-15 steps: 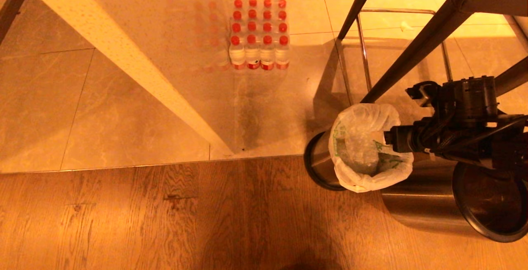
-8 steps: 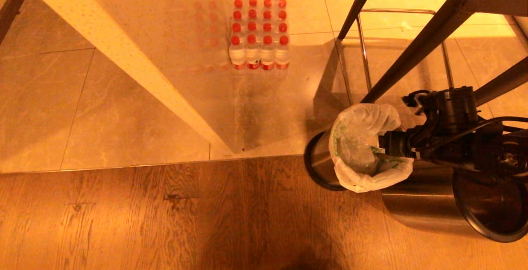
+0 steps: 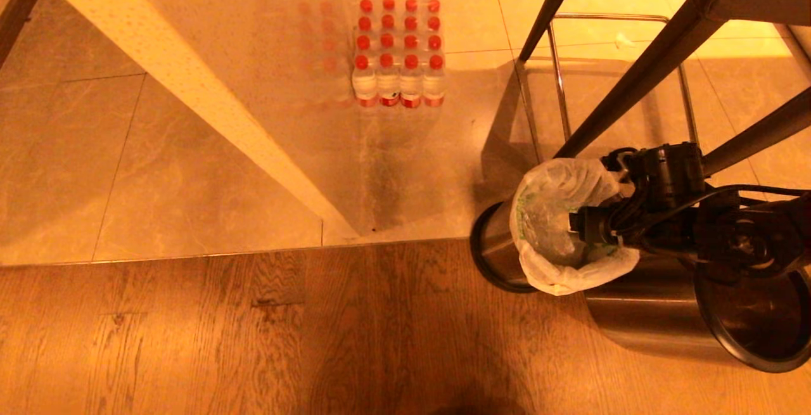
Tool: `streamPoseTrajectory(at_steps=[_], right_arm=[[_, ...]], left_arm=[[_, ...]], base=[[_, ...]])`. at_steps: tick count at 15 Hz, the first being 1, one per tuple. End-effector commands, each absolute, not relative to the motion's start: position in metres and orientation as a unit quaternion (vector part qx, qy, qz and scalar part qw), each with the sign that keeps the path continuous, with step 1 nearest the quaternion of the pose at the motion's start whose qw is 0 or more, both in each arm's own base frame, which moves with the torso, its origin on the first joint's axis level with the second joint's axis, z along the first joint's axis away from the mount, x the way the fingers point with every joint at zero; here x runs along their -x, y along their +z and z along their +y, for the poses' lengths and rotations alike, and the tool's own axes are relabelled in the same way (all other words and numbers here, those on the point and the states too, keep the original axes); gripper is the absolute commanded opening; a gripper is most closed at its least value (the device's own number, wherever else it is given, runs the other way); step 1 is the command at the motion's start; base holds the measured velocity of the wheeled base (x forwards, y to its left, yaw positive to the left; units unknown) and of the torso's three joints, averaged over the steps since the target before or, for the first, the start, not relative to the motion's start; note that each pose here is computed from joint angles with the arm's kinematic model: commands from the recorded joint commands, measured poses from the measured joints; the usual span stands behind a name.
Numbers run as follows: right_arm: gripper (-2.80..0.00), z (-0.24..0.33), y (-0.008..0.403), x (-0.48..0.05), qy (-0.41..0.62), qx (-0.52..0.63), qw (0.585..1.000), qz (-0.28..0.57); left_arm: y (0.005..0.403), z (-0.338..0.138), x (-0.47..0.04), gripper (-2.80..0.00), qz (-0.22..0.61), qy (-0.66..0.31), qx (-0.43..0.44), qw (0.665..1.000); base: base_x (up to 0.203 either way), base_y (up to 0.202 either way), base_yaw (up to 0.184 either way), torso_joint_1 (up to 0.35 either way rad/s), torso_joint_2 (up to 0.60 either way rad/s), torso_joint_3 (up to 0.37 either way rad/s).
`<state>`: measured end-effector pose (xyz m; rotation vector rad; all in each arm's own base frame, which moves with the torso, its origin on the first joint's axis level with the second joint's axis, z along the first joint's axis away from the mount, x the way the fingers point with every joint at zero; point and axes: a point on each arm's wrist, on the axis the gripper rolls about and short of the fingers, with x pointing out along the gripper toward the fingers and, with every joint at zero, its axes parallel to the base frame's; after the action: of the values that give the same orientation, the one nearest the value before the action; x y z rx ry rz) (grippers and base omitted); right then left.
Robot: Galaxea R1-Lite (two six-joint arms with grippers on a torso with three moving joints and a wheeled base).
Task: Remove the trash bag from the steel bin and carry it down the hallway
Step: Pick up the trash bag
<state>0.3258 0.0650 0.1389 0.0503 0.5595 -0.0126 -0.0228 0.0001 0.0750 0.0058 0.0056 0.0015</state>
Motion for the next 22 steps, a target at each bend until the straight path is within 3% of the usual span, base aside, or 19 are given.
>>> streamPoseTrajectory(at_steps=[1,9,10,15,22], right_arm=[[0.00,0.067,0.127,-0.334,-0.007,-0.020,0.959,0.283],[0.00,0.071,0.119,-0.351,-0.001,-0.024,0.963,0.267],[-2.80,0.071,0.118,-0.351,0.004,-0.024,0.963,0.269],[-2.80,0.077,0.114,-0.355,0.004,-0.020,0.963,0.270],[-2.80,0.075,0.144,-0.335,0.008,-0.030,0.968,0.250]], left_arm=[[0.075,0.000,0.023,-2.80,0.003,0.001,-0.003,1.000],[0.075,0.000,0.023,-2.80,0.002,0.001,-0.003,1.000],[0.075,0.000,0.023,-2.80,0.002,0.001,-0.003,1.000],[0.075,0.000,0.023,-2.80,0.003,0.001,-0.003,1.000],[0.075,0.000,0.023,-2.80,0.003,0.001,-0.003,1.000]], base=[[0.000,0.000,0.000,0.000,0.00,0.000],[0.000,0.000,0.000,0.000,0.00,0.000],[0.000,0.000,0.000,0.000,0.00,0.000],[0.000,0.000,0.000,0.000,0.00,0.000],[0.000,0.000,0.000,0.000,0.00,0.000]])
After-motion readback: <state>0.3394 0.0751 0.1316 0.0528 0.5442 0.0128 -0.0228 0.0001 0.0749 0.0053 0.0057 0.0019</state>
